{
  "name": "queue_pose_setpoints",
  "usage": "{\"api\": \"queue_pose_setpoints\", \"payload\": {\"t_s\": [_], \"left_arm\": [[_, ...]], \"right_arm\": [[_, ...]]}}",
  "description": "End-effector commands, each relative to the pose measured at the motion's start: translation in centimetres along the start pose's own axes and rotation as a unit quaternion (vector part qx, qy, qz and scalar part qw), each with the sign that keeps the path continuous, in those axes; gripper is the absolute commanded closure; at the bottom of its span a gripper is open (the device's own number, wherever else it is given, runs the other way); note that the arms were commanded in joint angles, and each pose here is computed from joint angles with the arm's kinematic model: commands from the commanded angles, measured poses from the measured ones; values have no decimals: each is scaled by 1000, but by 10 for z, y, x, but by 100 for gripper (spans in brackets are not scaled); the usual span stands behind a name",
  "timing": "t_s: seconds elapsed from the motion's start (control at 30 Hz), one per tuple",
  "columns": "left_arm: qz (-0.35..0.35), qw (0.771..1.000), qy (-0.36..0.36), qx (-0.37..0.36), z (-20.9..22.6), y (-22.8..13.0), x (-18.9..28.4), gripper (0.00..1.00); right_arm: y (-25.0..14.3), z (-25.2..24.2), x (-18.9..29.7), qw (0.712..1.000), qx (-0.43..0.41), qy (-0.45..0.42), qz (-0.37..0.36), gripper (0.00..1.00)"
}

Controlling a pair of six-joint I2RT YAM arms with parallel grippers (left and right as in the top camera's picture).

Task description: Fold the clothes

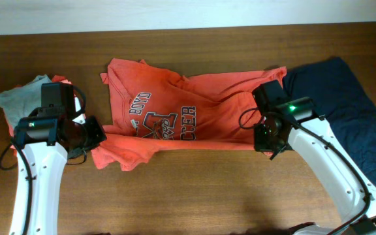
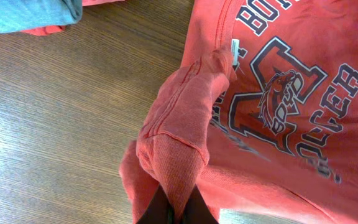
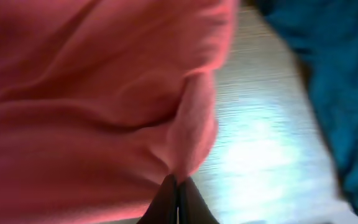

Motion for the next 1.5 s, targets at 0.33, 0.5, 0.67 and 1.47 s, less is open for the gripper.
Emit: {"api": "queue_pose_setpoints", "payload": {"t_s": [0.33,0.5,0.67,1.47], "left_arm": [[-16,1000,1,-7,0,6,3,99],[-16,1000,1,-7,0,6,3,99],[-21,1000,7,-7,2,8,3,99],[-36,999,16,-7,4,13,4,99]], "right_arm": [[58,-51,23,985,17,-117,-124,96],[79,27,32,960,201,42,-191,96],[57,74,29,933,304,101,-164,95],[30,25,-20,997,62,-14,-43,45]]}}
Point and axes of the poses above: each gripper's point midway between its finger pads, its own x axis back along the fingers, its own z axis along the line the jaws close on, y = z × x, the point moved 2 cm from there along x, back along the fingers, and after that the axes turned 14 degrees about x, right-handed, at the moved point
